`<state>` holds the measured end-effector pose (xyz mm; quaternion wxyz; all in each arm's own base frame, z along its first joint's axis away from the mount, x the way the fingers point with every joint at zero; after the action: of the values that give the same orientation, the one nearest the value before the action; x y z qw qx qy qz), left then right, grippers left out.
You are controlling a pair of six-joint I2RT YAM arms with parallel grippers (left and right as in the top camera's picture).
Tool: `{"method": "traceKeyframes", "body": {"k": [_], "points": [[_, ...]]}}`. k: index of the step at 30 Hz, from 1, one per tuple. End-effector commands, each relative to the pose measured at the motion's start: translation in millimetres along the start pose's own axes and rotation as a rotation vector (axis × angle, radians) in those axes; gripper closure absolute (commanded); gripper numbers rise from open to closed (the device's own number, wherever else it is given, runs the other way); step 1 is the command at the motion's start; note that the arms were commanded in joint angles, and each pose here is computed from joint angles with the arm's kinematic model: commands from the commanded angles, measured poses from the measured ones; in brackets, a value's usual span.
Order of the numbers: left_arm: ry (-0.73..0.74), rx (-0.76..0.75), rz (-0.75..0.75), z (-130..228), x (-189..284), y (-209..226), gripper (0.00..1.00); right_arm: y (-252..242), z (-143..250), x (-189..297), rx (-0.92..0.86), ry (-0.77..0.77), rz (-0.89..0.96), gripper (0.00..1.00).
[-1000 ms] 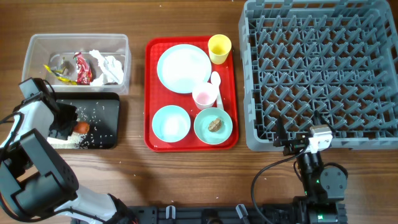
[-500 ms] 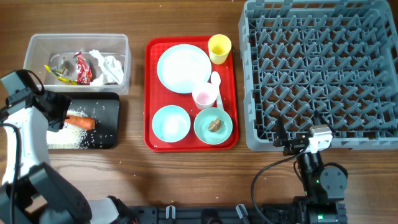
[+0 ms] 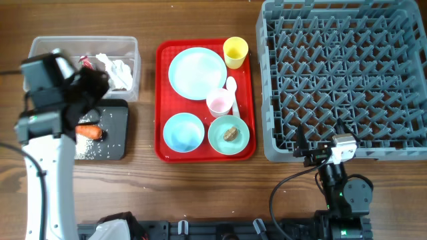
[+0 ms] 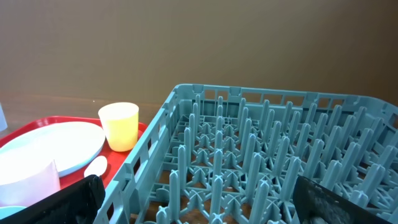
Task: Sort waste into correct bins and load items into the dishwasher rack
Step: 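Move the left gripper back toward the red tray, then lower the left gripper into the green bowl and grasp the mushroom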
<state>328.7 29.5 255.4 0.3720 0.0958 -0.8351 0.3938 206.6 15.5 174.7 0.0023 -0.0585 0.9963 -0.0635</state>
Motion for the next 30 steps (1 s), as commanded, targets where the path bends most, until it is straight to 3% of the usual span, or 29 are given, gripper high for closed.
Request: {"method": "traceKeyframes", "body": {"k": [1, 8, 20, 30], "points": [[0.127, -0.236, 0.150, 48, -5, -65, 0.63, 1, -2, 0, 0.011, -0.011, -0.009, 0.00], [0.248, -0.510, 0.243, 129, -31, -123, 0.61, 1, -2, 0, 0.011, -0.012, -0.009, 0.00], [0.474, -0.770, 0.105, 266, -92, -120, 0.62, 1, -2, 0, 0.011, -0.012, -0.009, 0.00], [0.587, -0.842, 0.005, 306, -105, -95, 0.61, 1, -2, 0, 0.011, -0.011, -0.009, 0.00]]}}
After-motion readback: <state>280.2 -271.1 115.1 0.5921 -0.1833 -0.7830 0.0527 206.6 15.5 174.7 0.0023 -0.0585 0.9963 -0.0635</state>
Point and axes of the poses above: each gripper's point midway between its finger pads, its own x axis back along the fingers, its own y axis along the line the jaws close on, z = x × y, the point moved 4 cm from there along x, back along the fingers, and after that the axes turned 5 degrees about x, right-handed, at the moved point
